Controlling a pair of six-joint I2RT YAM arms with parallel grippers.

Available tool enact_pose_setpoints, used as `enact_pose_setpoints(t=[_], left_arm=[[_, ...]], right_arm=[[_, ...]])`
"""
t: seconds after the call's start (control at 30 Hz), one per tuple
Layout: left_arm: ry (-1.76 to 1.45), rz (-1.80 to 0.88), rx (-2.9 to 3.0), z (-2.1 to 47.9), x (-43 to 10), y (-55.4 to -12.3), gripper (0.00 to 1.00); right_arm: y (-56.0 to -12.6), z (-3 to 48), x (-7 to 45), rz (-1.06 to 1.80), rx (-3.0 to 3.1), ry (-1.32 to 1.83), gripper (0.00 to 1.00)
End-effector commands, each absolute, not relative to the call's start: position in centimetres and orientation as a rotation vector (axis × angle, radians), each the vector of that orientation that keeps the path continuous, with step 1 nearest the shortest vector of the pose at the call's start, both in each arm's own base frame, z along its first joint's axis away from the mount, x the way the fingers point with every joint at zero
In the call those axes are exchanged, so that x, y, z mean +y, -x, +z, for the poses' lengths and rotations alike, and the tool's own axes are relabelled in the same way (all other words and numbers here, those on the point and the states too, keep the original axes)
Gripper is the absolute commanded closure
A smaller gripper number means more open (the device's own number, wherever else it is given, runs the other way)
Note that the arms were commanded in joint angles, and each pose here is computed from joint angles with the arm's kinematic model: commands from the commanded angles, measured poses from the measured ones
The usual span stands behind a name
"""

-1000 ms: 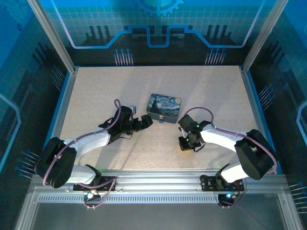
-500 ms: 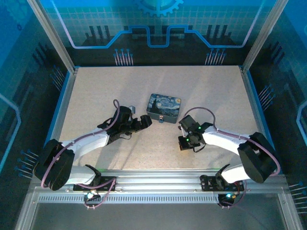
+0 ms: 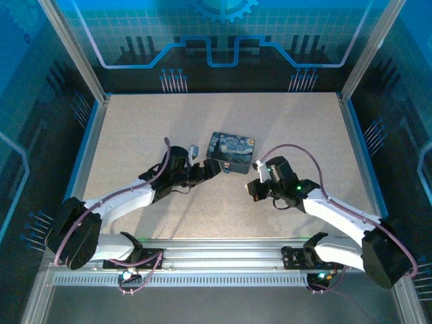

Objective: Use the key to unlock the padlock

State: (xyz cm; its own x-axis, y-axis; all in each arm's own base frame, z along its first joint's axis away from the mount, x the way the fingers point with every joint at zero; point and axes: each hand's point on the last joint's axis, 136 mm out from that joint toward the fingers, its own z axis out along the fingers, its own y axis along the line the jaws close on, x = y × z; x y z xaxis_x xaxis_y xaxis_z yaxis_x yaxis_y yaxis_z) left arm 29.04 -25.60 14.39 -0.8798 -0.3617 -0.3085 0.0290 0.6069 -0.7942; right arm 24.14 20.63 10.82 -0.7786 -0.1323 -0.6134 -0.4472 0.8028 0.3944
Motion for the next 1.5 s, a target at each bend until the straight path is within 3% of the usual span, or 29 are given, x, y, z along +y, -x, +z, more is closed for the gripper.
enact_pose_setpoints(t=[0.0,0.17,0.7,1.1,1.17,1.27,1.47], left_arm=[[0.153,-1.33,2.29,18.9,-28.4,-29.2,0.13],[0.069,-1.387,2.251,20.9,-30.7,-29.1,0.18],[-0.048,-1.465,2.278,20.7,-34.9,-28.4,0.52],[-0.077,-1.455,2.254,21.1,-34.8,-28.3,0.94],[-0.09,-1.44,2.243,21.5,-34.6,-28.3,1.0],[-0.109,-1.425,2.22,22.1,-34.3,-28.3,1.0],[-0.166,-1.395,2.148,23.9,-33.8,-28.3,1.0]], right_arm=[[-25.0,14.5,21.8,0.813,2.199,0.49,1.0],[-24.5,17.0,22.3,0.866,2.074,0.523,1.0],[-24.3,19.0,23.0,0.954,2.01,0.509,1.0],[-24.6,18.7,23.2,1.029,2.033,0.474,1.0],[-24.8,18.8,23.0,1.068,2.023,0.452,1.0],[-25.0,19.2,22.6,1.135,2.001,0.417,1.0],[-25.3,21.0,21.4,1.268,1.907,0.359,0.77]])
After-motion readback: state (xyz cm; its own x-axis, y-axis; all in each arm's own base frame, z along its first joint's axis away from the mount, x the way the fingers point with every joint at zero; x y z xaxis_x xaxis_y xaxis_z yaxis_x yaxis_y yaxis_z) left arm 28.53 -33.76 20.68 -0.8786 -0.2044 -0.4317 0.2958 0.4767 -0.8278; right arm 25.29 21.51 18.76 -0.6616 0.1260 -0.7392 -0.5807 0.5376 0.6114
